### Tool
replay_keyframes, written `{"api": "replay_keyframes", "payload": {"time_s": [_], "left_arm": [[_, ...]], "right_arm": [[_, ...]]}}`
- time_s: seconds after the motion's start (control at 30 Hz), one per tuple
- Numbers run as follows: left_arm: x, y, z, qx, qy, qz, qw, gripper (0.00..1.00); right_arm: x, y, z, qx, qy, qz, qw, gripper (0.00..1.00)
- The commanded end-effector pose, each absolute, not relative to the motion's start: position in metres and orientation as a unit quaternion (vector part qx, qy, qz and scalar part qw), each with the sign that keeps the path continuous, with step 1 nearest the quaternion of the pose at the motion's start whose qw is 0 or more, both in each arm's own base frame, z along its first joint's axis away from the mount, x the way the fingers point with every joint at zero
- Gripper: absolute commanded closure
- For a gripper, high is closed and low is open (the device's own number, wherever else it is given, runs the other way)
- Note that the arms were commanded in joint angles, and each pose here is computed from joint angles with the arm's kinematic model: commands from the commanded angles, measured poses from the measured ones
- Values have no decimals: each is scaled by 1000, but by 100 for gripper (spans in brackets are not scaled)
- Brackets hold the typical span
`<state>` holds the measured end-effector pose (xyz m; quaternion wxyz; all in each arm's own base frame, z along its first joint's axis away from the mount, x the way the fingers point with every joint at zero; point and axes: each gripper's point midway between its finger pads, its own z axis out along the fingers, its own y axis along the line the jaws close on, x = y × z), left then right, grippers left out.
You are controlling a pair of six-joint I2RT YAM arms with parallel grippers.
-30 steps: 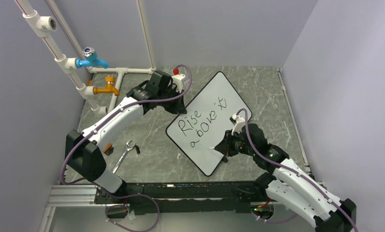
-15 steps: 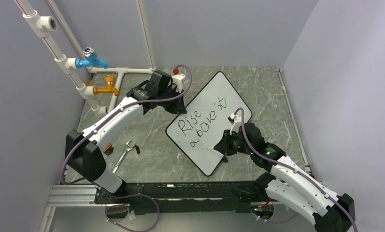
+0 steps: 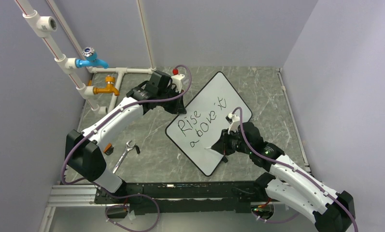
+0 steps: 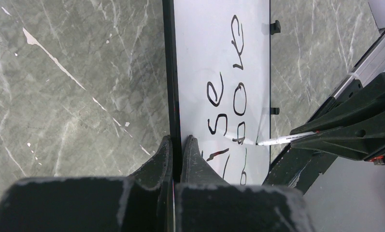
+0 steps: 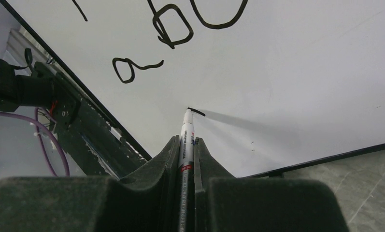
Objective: Write a sentence on the whiteboard
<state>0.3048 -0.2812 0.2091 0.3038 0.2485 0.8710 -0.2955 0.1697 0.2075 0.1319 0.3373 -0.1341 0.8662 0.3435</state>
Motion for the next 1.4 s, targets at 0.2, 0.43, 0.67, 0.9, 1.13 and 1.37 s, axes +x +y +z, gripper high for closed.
{"api": "replay_keyframes", "payload": {"time_s": [0.2,0.43,0.67,0.9,1.13,1.37], "left_arm": [[303,-282,213,279,859,-288,320,100],[303,-280,214,277,859,-285,324,100],[302,-280,217,277,857,-285,327,100],[302,-278,218,277,857,-283,330,100],[302,-276,219,277,857,-280,332,100],[300,-276,219,279,856,-281,332,100]], "right_arm": [[167,217,136,-150,859,357,334,100],[156,213,128,-149,868,351,319,100],[151,204,121,-124,880,336,313,100],[153,195,117,-97,889,317,316,100],[159,189,117,-78,895,297,324,100],[171,187,128,-69,892,280,347,100]]}}
